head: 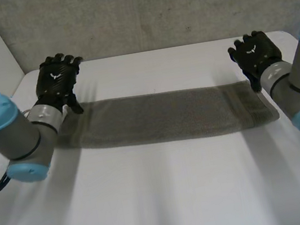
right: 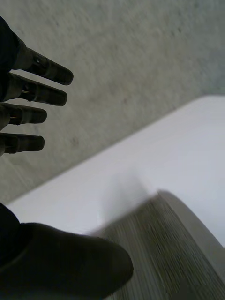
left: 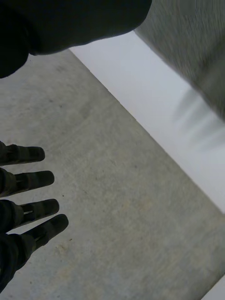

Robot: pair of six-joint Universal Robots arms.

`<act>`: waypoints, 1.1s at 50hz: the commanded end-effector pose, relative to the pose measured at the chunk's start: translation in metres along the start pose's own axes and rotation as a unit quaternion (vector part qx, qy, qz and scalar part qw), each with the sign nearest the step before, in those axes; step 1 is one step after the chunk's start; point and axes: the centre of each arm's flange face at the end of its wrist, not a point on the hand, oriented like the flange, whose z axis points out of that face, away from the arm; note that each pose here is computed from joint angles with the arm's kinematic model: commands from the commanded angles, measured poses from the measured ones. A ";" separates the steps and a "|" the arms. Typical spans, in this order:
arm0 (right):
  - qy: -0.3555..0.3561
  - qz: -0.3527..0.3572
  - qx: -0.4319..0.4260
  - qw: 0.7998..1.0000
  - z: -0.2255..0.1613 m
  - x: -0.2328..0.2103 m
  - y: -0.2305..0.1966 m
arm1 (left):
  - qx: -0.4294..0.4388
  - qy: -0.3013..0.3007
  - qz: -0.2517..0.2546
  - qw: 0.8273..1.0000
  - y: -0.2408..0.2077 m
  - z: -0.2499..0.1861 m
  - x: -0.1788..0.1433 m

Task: Fold the towel.

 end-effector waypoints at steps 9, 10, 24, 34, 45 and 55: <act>-0.091 0.041 -0.117 0.988 -0.032 -0.013 0.044 | -0.126 0.070 -0.067 0.987 0.007 -0.086 0.000; -0.096 0.046 -0.117 0.987 -0.031 -0.015 0.046 | -0.126 0.070 -0.067 0.987 0.007 -0.086 0.000; -0.095 0.067 -0.116 0.986 -0.010 -0.030 0.074 | -0.129 0.070 -0.067 0.987 0.004 -0.102 0.003; -0.082 0.065 -0.130 0.986 -0.002 -0.024 0.089 | -0.123 0.068 -0.065 0.988 0.003 -0.100 0.003; -0.007 0.037 -0.152 0.988 -0.001 0.040 0.101 | -0.112 0.059 -0.061 0.990 -0.001 -0.100 -0.001; 0.032 -0.072 -0.193 0.978 0.001 0.095 0.116 | -0.092 0.051 -0.055 0.993 -0.014 -0.100 -0.007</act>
